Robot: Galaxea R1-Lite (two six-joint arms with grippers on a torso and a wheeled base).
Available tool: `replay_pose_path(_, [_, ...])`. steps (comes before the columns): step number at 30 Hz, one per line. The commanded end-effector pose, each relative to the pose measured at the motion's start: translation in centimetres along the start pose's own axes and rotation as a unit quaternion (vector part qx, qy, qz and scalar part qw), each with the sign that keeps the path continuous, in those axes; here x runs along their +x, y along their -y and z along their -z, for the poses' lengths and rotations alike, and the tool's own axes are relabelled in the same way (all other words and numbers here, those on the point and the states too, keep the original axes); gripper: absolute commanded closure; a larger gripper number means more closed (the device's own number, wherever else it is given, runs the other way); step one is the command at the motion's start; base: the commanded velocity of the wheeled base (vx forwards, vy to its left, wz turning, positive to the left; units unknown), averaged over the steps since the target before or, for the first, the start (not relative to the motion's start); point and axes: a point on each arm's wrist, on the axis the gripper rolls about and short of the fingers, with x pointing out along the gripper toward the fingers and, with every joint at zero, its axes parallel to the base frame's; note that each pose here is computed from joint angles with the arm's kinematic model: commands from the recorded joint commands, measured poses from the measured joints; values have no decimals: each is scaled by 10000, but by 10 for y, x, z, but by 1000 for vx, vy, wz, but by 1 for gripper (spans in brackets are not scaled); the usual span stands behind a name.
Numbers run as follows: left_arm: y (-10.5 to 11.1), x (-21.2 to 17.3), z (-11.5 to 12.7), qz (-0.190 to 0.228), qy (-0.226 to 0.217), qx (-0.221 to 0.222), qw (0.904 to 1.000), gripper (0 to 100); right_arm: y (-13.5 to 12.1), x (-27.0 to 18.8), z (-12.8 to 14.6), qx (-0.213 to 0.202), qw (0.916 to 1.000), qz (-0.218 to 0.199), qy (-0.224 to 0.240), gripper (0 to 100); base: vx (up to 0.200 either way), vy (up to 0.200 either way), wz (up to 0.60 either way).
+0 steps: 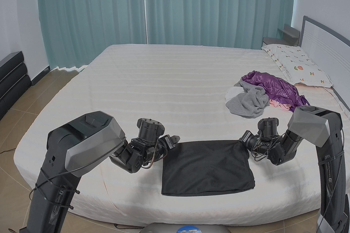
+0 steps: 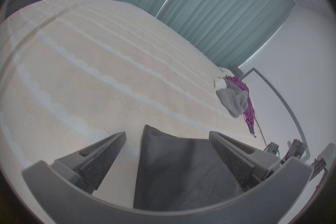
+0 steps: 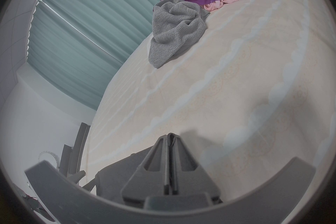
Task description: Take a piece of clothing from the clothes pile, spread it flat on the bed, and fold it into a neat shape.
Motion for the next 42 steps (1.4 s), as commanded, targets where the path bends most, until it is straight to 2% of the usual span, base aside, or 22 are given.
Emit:
replay_pose_path(1, [0, 11, 5, -30, -71, 78, 9999, 0, 0, 0, 2, -12, 10000, -6, -12, 100, 0, 0, 0])
replay_pose_path(7, [3, 12, 5, -31, -111, 92, 9999, 0, 1, 0, 2, -16, 10000, -39, 19, 100, 0, 0, 0])
replay_pose_path(8, [2, 12, 6, -37, -106, 77, 9999, 100, 1, 0, 2, -16, 10000, -39, 19, 100, 0, 0, 0])
replay_pose_path(20, [2, 14, 6, -98, -46, 75, 9999, 100, 0, 0, 2, -18, 10000, -61, 40, 100, 0, 0, 0])
replay_pose_path(31, [-2, 14, 2, -341, 212, -33, 9992, 100, 0, 1, 0, -13, 9999, -75, 71, 100, 0, 0, 0])
replay_pose_path(42, [-1, 14, 3, -351, 203, -66, 9992, 100, 1, 4, 1, -16, 9999, -16, 133, 100, 0, 0, 0])
